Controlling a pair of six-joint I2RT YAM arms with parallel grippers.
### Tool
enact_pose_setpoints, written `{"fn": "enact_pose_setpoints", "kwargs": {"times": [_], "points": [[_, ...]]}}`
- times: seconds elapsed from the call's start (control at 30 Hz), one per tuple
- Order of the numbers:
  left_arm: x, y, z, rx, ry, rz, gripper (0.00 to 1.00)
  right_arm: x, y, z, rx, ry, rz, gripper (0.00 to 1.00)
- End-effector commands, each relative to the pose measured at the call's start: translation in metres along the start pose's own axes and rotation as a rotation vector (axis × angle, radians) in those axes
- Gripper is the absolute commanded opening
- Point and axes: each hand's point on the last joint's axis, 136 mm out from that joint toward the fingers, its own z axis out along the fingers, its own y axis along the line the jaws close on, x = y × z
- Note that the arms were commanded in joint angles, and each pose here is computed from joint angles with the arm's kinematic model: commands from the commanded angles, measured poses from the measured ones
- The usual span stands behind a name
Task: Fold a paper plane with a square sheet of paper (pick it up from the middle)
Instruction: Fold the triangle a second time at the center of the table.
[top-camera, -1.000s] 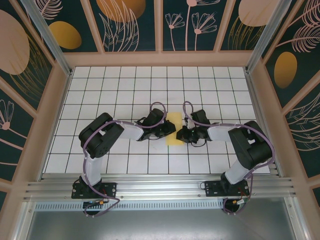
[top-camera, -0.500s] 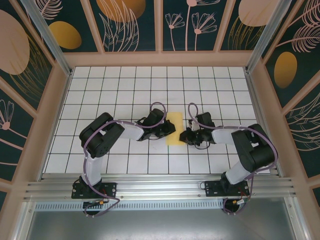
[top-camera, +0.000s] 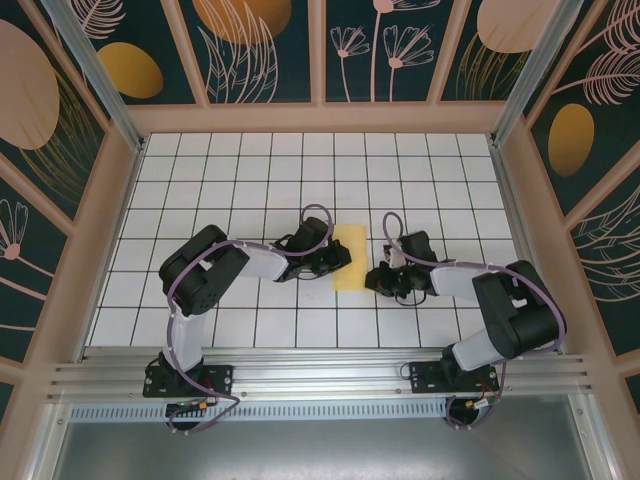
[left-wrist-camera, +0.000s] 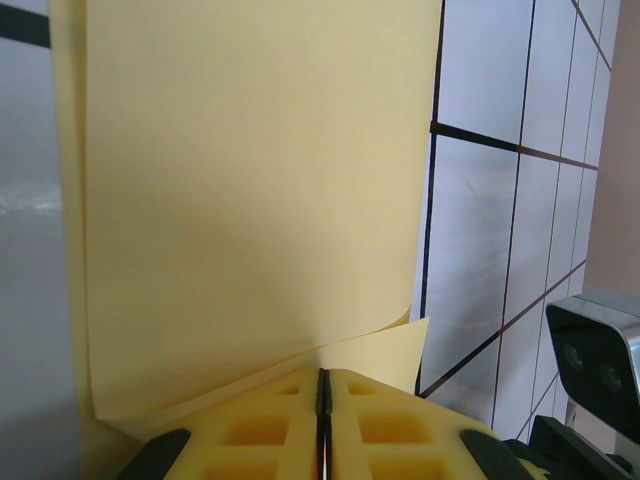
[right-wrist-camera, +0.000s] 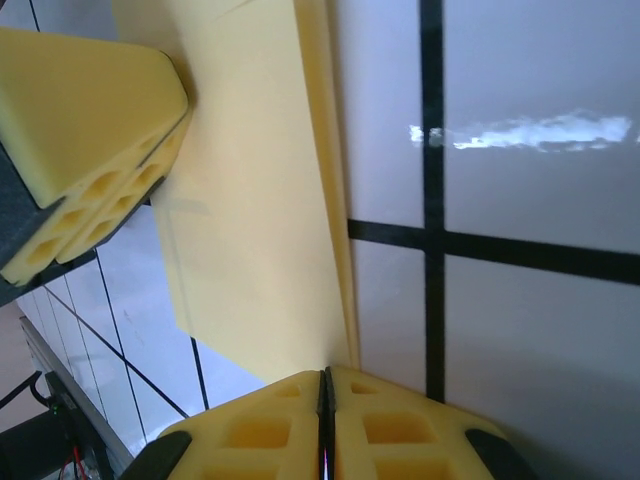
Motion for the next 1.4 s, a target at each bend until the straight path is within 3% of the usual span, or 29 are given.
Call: {"fn": "enact_pose_setpoints", "kwargs": {"times": [0.0, 0.23, 0.47, 0.6, 0.73, 0.93, 1.13, 1.37], "points": [[0.024, 0.079, 0.009, -0.248, 0.049, -0.053, 0.12, 0.039, -0.043, -0.005, 0.144, 0.101, 0.109, 0.11], [0.024, 0.079, 0.008, -0.254, 0.05, -0.048, 0.13, 0.022, -0.034, -0.015, 0.168, 0.055, 0.086, 0.11], [0.023, 0.077, 0.009, -0.255, 0.053, -0.04, 0.12, -0.021, 0.019, -0.032, 0.042, -0.079, 0.004, 0.11], [0.022, 0.076, 0.008, -0.253, 0.051, -0.036, 0.12, -0.03, 0.05, -0.022, -0.071, -0.057, -0.029, 0.12], [0.022, 0.076, 0.009, -0.256, 0.053, -0.038, 0.13, -0.033, 0.058, 0.0, -0.072, -0.017, -0.039, 0.12], [0.023, 0.077, 0.008, -0.259, 0.053, -0.039, 0.13, -0.028, 0.021, 0.02, 0.04, 0.015, 0.005, 0.13], [0.023, 0.079, 0.009, -0.265, 0.053, -0.041, 0.13, 0.0, -0.023, 0.024, 0.156, 0.092, 0.06, 0.13], [0.022, 0.081, 0.009, -0.269, 0.047, -0.048, 0.12, 0.013, -0.013, 0.011, 0.113, 0.104, 0.032, 0.14]]}}
